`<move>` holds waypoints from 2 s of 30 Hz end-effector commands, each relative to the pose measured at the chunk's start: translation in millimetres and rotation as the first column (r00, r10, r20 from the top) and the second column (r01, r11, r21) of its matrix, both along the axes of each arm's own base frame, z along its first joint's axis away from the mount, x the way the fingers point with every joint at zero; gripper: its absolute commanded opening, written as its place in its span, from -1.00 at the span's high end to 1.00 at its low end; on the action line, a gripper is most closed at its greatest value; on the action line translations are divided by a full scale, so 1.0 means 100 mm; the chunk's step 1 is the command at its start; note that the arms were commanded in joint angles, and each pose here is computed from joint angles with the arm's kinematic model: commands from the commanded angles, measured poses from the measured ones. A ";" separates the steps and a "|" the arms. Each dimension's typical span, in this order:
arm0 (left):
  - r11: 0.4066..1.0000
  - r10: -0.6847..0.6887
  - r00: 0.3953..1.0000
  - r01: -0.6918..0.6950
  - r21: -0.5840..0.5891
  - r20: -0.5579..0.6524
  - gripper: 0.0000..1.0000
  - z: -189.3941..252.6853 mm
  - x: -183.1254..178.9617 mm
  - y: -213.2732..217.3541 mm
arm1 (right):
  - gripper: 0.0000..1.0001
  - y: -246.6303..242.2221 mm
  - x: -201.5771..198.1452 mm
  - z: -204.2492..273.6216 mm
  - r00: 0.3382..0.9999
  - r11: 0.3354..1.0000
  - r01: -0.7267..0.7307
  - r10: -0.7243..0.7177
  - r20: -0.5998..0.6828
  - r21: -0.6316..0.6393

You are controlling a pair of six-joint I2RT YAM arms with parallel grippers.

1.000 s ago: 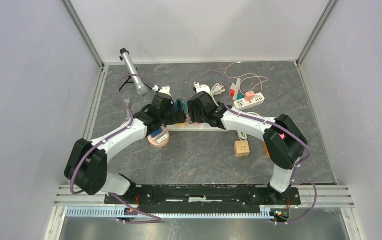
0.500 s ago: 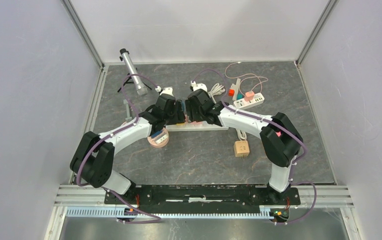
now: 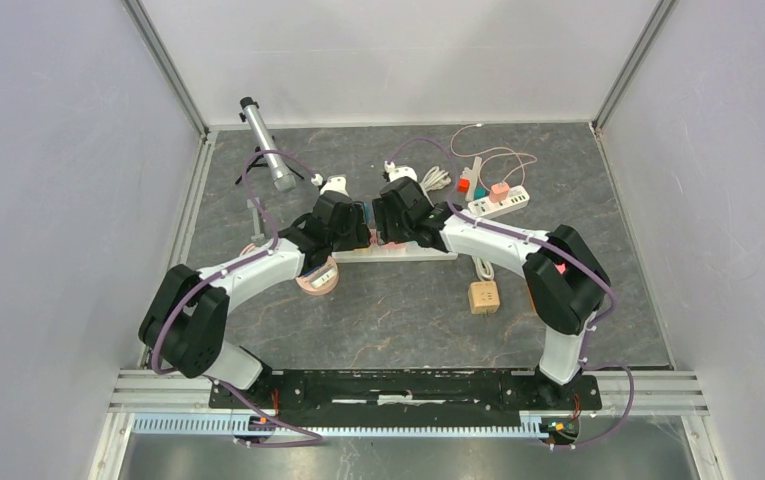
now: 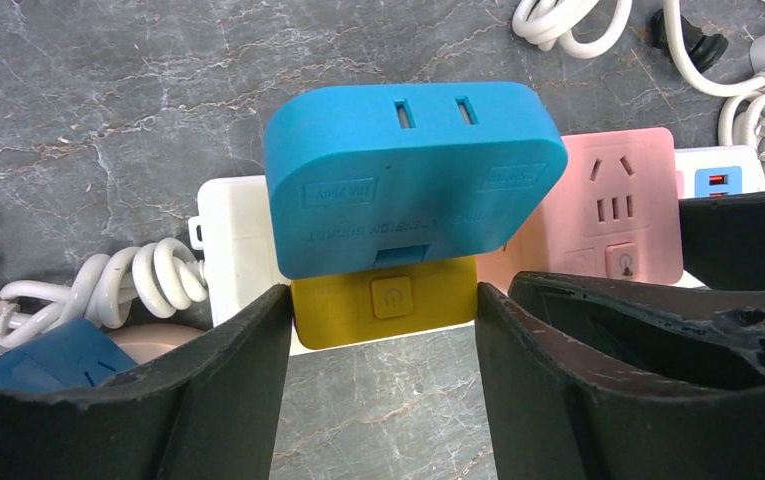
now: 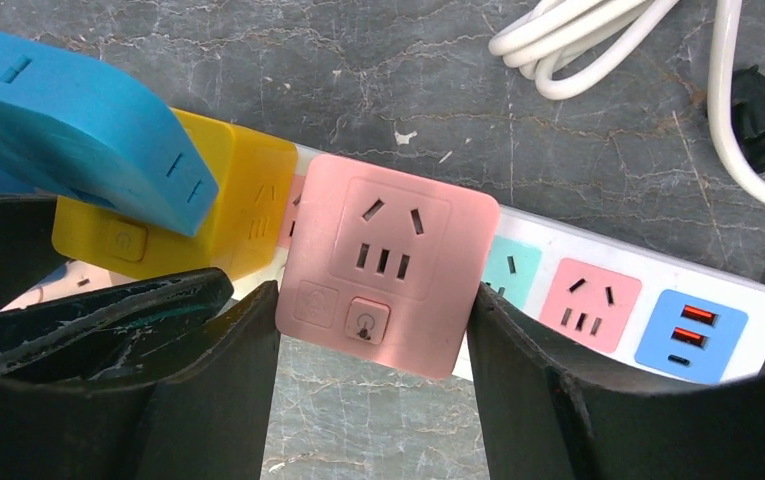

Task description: Pull the plug off the socket

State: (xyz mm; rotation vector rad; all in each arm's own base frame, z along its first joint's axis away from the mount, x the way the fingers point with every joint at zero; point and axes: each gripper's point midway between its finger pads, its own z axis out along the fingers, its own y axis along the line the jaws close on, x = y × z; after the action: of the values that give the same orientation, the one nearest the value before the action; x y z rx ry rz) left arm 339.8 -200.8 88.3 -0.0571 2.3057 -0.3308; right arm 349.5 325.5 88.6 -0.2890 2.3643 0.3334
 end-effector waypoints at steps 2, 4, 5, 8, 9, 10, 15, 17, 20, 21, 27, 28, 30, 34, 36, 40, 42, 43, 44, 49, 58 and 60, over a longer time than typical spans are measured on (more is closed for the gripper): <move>0.997 0.030 0.996 -0.024 0.069 -0.086 -0.14 -0.32 -0.18 0.16 | 1.00 0.40 -0.07 0.36 0.989 0.994 -0.110 0.108 0.096 0.016; 0.997 0.034 0.995 -0.028 0.070 -0.092 -0.12 -0.34 -0.19 0.17 | 1.00 0.38 -0.12 0.26 0.991 0.995 -0.104 0.103 0.081 0.009; 0.997 0.036 0.995 -0.030 0.070 -0.095 -0.11 -0.35 -0.20 0.17 | 1.00 0.36 -0.13 0.27 0.992 0.995 -0.097 0.096 0.084 0.013; 0.997 0.041 0.994 -0.034 0.067 -0.099 -0.09 -0.36 -0.22 0.18 | 1.00 0.26 -0.09 0.42 0.992 0.996 -0.071 0.065 0.109 0.053; 0.997 0.040 0.994 -0.033 0.066 -0.102 -0.09 -0.37 -0.23 0.18 | 1.00 0.25 -0.07 0.48 0.992 0.994 -0.069 0.059 0.113 0.087; 0.997 0.041 0.994 -0.034 0.063 -0.104 -0.09 -0.37 -0.24 0.18 | 1.00 0.23 -0.05 0.51 0.993 0.991 -0.057 0.044 0.109 0.117; 0.998 0.041 0.994 -0.036 0.053 -0.106 -0.09 -0.38 -0.25 0.17 | 1.00 0.33 -0.18 0.32 0.993 0.991 -0.099 0.092 0.074 0.092; 0.998 0.039 0.993 -0.034 0.049 -0.107 -0.08 -0.38 -0.25 0.16 | 1.00 0.32 -0.20 0.27 0.994 0.992 -0.095 0.090 0.059 0.082; 0.998 0.041 0.993 -0.036 0.050 -0.108 -0.07 -0.38 -0.26 0.17 | 1.00 0.29 -0.13 0.56 0.990 0.988 -0.089 0.074 0.120 0.126; 0.998 0.041 0.993 -0.036 0.052 -0.109 -0.07 -0.39 -0.26 0.17 | 1.00 0.29 -0.09 0.66 0.988 0.985 -0.090 0.070 0.136 0.147; 0.997 0.046 0.992 -0.039 0.061 -0.116 -0.05 -0.40 -0.26 0.19 | 1.00 0.40 -0.12 0.71 0.986 0.974 -0.126 0.101 0.133 0.190; 0.997 0.045 0.992 -0.038 0.062 -0.118 -0.05 -0.40 -0.26 0.18 | 1.00 0.38 -0.14 0.61 0.988 0.981 -0.120 0.102 0.119 0.152; 0.997 0.046 0.991 -0.038 0.066 -0.124 -0.04 -0.41 -0.25 0.18 | 1.00 0.33 -0.16 0.48 0.989 0.992 -0.107 0.099 0.112 0.072; 0.997 0.045 0.991 -0.037 0.068 -0.123 -0.03 -0.40 -0.25 0.17 | 1.00 0.22 -0.13 0.53 0.988 0.996 -0.077 0.071 0.135 0.043; 0.997 0.044 0.991 -0.036 0.067 -0.123 -0.03 -0.39 -0.24 0.17 | 1.00 0.20 -0.08 0.67 0.986 0.996 -0.068 0.057 0.158 0.061; 0.998 0.038 0.992 -0.031 0.061 -0.117 -0.03 -0.36 -0.22 0.15 | 1.00 0.12 -0.03 0.99 0.979 0.992 -0.053 0.029 0.203 0.113; 0.998 0.034 0.993 -0.028 0.059 -0.113 -0.03 -0.33 -0.21 0.14 | 1.00 0.06 -0.02 1.17 0.973 0.989 -0.046 0.012 0.231 0.139; 0.998 0.033 0.993 -0.027 0.055 -0.110 -0.04 -0.31 -0.20 0.13 | 1.00 0.01 -0.02 1.26 0.970 0.988 -0.040 0.002 0.244 0.150; 0.998 0.028 0.994 -0.022 0.053 -0.109 -0.05 -0.29 -0.20 0.12 | 1.00 -0.05 -0.02 1.33 0.967 0.987 -0.031 -0.010 0.254 0.156; 1.000 0.008 0.997 -0.006 0.018 -0.083 -0.29 -0.12 -0.14 0.04 | 1.00 -0.47 -0.08 1.44 0.964 0.987 0.018 -0.060 0.261 0.160; 0.997 -0.058 0.998 0.059 -0.056 0.028 -0.99 0.57 -0.06 -0.10 | 1.00 -1.16 -0.39 1.25 0.988 0.998 -0.001 -0.008 0.152 0.056; 0.995 -0.063 0.996 0.067 -0.077 0.061 -1.00 0.73 -0.07 -0.11 | 1.00 -1.16 -0.53 1.15 0.993 0.997 -0.065 0.061 0.105 0.035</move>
State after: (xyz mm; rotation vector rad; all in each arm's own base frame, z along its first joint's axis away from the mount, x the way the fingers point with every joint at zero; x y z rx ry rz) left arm 325.9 -200.8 99.5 -0.0353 2.3688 -0.3424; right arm 325.4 211.2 213.8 -0.1903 2.1739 0.3357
